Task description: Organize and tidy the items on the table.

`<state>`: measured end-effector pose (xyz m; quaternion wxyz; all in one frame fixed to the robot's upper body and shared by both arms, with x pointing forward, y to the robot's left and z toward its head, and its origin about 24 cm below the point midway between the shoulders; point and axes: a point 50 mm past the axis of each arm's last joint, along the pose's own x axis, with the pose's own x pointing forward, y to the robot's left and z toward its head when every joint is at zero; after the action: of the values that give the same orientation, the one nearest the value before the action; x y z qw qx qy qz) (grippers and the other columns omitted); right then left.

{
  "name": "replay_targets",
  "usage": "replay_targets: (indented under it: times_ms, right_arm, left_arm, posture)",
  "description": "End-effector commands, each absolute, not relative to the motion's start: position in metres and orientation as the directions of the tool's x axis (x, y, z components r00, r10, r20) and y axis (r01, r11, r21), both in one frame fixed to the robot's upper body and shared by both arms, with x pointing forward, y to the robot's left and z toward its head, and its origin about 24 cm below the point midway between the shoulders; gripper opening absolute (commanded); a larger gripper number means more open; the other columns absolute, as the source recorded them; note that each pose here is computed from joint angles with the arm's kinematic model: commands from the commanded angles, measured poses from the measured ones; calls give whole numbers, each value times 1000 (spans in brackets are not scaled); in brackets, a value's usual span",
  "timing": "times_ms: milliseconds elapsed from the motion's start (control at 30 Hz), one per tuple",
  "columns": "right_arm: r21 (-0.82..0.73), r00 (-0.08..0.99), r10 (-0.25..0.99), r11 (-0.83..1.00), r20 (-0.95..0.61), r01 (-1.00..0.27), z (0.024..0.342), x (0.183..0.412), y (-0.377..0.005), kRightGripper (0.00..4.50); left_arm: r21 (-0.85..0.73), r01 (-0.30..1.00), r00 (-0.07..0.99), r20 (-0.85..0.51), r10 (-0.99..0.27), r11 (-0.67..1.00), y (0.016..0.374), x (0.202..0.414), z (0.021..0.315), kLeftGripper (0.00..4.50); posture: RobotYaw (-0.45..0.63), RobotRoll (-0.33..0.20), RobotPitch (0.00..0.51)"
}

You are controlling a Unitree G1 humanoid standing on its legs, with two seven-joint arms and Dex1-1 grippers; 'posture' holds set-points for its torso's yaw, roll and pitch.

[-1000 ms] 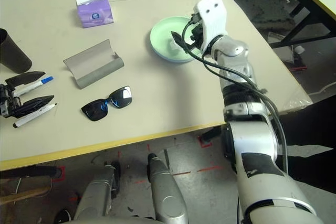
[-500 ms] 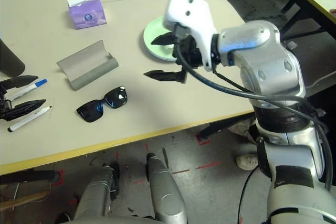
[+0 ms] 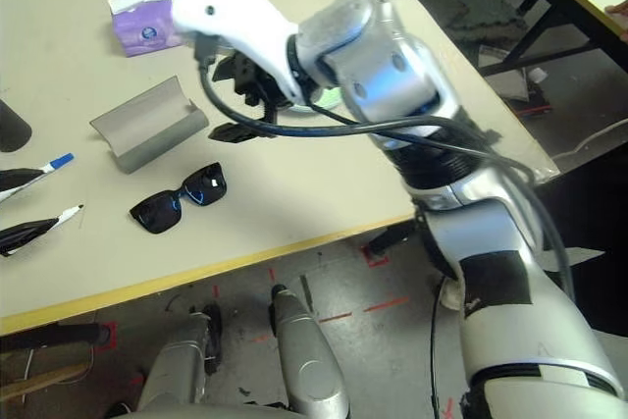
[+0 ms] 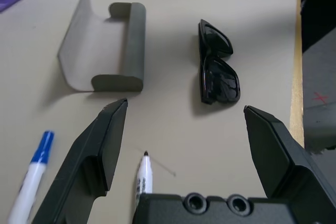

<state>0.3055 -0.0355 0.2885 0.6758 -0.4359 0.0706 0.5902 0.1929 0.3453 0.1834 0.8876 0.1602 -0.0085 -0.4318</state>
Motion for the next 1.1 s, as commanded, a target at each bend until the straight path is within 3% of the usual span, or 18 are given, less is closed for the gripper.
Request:
replay_targets:
  times_ms: [33,633,1100]
  right_arm:
    - [-461,238,721,-127,-651,-878,272,301,-21,4480]
    - [-345,91,714,-220,-694,-912,229,291,28,4480]
    - [-363,93,664,-281,-742,-888,205,300,31,4480]
  left_arm:
    - [318,753,636,-127,-761,576,348,185,183,4500]
    - [278,795,585,-113,-803,540,348,181,182,4500]
    - [261,806,573,-118,-811,531,348,172,177,4500]
  posture:
    - [-130,0,286]
    - [-117,0,284]
    - [-83,0,285]
